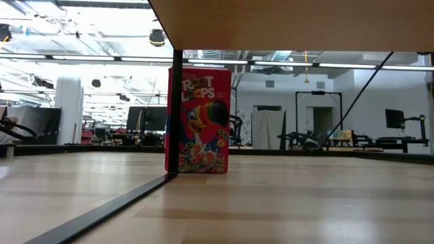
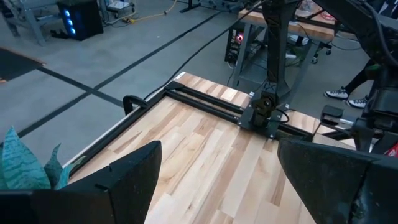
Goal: Stack cereal on shelf
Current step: Put the red cereal box on the middle right shelf
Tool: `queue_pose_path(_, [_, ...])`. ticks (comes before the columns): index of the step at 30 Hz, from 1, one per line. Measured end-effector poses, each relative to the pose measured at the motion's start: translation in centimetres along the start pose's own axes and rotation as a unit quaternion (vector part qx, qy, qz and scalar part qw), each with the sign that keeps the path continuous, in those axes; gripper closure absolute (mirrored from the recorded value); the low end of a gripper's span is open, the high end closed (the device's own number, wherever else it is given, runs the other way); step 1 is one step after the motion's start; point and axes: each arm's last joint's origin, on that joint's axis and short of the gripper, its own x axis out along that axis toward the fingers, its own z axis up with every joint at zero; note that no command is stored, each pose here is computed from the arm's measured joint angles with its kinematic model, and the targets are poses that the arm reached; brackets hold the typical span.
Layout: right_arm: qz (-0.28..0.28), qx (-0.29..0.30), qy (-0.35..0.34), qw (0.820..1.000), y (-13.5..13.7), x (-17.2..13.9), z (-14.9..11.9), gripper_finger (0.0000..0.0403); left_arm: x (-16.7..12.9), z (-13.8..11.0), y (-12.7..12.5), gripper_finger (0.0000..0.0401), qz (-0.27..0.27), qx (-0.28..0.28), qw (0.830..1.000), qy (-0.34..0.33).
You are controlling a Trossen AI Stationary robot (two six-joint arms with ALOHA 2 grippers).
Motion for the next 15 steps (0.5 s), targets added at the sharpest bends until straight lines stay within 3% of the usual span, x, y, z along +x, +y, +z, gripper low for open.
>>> queue_pose_path(6, [0.009, -0.034, 0.025, 0.999, -0.3, 0.3, 0.6, 0.0378, 0.0, -0.1, 0.0, 0.0088, 0.001, 0.006, 1.000, 0.002])
queue_pose_path(15, [0.035, -0.060, 0.009, 0.998, -0.5, -0.4, 1.7, 0.0384, 0.0, -0.1, 0.0, 0.0088, 0.001, 0.007, 1.000, 0.003])
